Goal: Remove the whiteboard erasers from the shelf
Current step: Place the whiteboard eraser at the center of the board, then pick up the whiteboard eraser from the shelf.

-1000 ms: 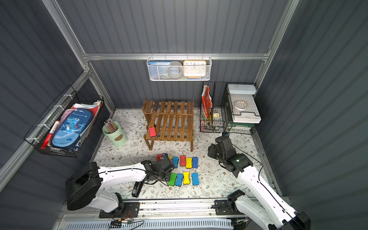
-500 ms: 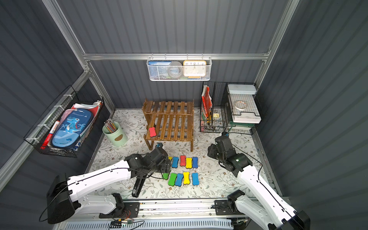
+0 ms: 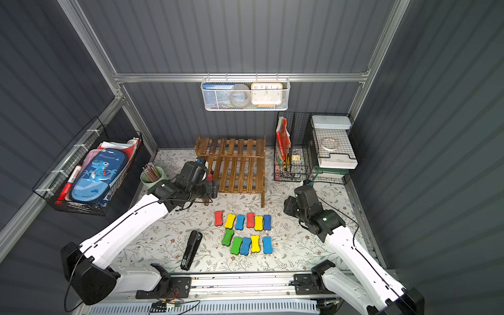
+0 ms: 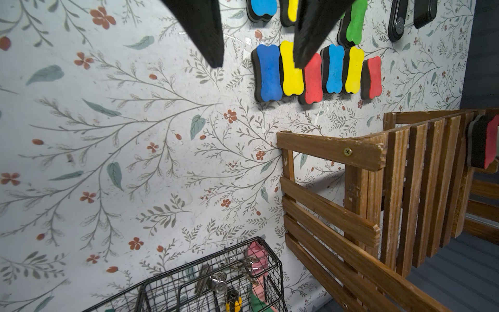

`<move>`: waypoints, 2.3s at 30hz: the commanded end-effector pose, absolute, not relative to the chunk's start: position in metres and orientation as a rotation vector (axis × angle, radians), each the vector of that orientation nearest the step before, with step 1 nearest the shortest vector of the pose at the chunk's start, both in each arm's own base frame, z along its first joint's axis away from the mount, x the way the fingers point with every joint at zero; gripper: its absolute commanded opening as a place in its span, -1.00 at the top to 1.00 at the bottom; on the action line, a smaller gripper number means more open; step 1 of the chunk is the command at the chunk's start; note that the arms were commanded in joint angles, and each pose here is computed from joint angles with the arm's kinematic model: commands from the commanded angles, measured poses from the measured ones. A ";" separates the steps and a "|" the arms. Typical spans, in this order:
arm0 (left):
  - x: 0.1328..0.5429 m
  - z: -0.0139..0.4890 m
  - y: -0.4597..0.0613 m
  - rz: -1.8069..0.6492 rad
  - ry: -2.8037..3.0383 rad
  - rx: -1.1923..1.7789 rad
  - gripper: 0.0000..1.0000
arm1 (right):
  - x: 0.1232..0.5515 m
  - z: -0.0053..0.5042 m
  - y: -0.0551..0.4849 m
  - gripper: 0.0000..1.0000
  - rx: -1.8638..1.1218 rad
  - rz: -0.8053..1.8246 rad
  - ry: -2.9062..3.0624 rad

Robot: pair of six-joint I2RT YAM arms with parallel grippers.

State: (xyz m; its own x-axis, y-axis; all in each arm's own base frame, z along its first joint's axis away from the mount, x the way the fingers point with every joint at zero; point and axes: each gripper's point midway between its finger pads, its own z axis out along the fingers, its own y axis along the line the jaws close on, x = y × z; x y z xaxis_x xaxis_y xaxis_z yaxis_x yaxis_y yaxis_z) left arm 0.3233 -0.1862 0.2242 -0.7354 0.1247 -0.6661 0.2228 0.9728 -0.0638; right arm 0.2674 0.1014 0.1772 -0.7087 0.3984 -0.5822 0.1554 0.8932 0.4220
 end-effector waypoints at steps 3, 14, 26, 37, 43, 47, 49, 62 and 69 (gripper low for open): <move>0.345 0.226 -0.193 -0.119 2.361 0.325 -0.55 | 0.269 0.189 0.100 0.07 0.395 0.456 2.323; 0.366 0.213 -0.182 0.005 2.383 0.164 -0.44 | 0.270 0.190 0.098 0.07 0.389 0.440 2.322; 0.380 0.195 -0.179 0.074 2.407 0.128 -0.30 | 0.269 0.191 0.095 0.07 0.395 0.431 2.314; 0.385 0.179 -0.179 0.076 2.437 0.142 -0.07 | 0.269 0.190 0.093 0.07 0.398 0.426 2.314; 0.386 0.178 -0.179 0.073 2.445 0.152 0.14 | 0.269 0.190 0.092 0.07 0.402 0.425 2.313; 0.383 0.201 -0.179 0.031 2.404 0.146 0.17 | 0.269 0.190 0.091 0.07 0.404 0.425 2.312; 0.381 0.218 -0.177 0.022 2.366 0.144 0.17 | 0.269 0.190 0.092 0.07 0.405 0.427 2.311; 0.243 0.193 -0.198 -0.148 2.469 0.162 0.23 | 0.271 0.189 0.094 0.07 0.411 0.445 2.310; 0.191 0.124 -0.212 -0.189 2.623 0.135 0.24 | 0.272 0.190 0.094 0.07 0.414 0.451 2.306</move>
